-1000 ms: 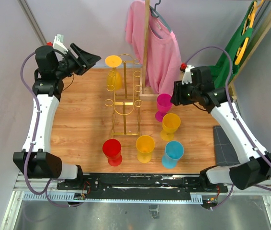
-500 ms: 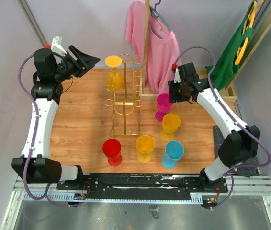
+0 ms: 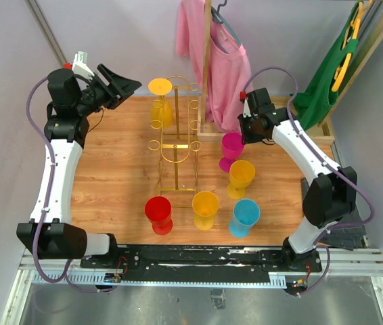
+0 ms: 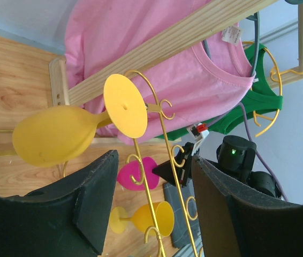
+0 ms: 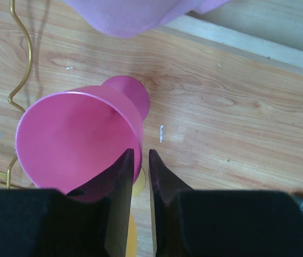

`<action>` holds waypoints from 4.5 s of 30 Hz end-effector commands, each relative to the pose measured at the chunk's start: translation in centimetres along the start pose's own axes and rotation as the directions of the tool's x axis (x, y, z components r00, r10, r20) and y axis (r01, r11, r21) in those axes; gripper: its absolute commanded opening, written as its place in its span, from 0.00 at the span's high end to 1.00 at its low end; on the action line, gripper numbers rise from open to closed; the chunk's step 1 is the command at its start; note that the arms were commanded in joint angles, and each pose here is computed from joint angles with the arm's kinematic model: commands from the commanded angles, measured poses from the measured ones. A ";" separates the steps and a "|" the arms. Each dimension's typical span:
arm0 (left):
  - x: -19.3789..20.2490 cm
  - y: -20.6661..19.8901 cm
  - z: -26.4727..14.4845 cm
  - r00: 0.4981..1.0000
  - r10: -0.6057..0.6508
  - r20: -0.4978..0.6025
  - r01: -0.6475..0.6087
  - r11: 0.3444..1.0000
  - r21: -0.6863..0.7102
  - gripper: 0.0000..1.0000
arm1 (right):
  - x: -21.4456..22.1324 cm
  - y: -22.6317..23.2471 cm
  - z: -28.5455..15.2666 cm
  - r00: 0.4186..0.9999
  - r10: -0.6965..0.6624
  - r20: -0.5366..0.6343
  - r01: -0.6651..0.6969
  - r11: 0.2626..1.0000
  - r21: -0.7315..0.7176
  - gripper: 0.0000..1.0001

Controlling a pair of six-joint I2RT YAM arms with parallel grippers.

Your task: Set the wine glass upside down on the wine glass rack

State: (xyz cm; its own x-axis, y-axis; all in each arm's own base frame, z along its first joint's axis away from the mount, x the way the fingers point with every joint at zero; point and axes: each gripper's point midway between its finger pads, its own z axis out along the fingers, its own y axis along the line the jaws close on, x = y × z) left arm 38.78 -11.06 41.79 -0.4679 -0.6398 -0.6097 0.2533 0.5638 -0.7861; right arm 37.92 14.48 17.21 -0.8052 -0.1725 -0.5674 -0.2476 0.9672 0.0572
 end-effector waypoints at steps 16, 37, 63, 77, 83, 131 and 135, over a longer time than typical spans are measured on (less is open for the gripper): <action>-0.3 -2.2 -1.5 0.999 0.027 0.027 -0.028 0.998 0.053 0.38 | 1.0 -3.0 -5.3 0.998 0.030 0.051 -0.038 0.982 0.183 0.99; 1.0 -4.4 -4.4 0.999 -0.003 0.044 -0.003 0.992 0.128 0.38 | 3.3 -9.0 -25.4 0.822 0.103 0.560 -0.333 0.885 0.326 0.99; 1.4 -11.0 -7.0 0.985 -0.169 -0.032 0.164 0.867 0.471 0.36 | -13.2 13.6 -42.8 0.466 0.509 0.724 0.469 0.552 -0.690 0.99; 0.3 -14.3 -10.2 0.947 -0.311 -0.077 0.272 0.653 0.707 0.31 | -14.5 16.7 -43.8 0.571 0.547 0.612 0.578 0.261 -0.773 0.99; -0.1 -15.1 -12.1 0.919 -0.365 -0.151 0.333 0.509 0.794 0.30 | -15.2 17.0 -45.1 0.619 0.610 0.495 0.592 0.052 -0.804 0.99; 0.6 -22.4 -18.5 0.883 -0.332 -0.332 0.412 0.211 0.886 0.57 | -17.8 22.3 -35.9 0.811 0.535 0.239 0.445 -0.296 -0.845 0.99; 0.6 -22.4 -18.4 0.884 -0.332 -0.331 0.411 0.210 0.887 0.72 | -17.7 22.4 -35.7 0.815 0.529 0.239 0.441 -0.295 -0.848 0.99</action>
State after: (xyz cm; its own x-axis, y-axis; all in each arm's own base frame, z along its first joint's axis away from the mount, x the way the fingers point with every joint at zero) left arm 19.44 -15.17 59.37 -0.7209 -0.6379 -0.2707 0.6626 -0.5200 -0.5390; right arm 29.18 32.81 56.65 -0.6912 0.4056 -0.5981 -0.7171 -0.4868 0.4987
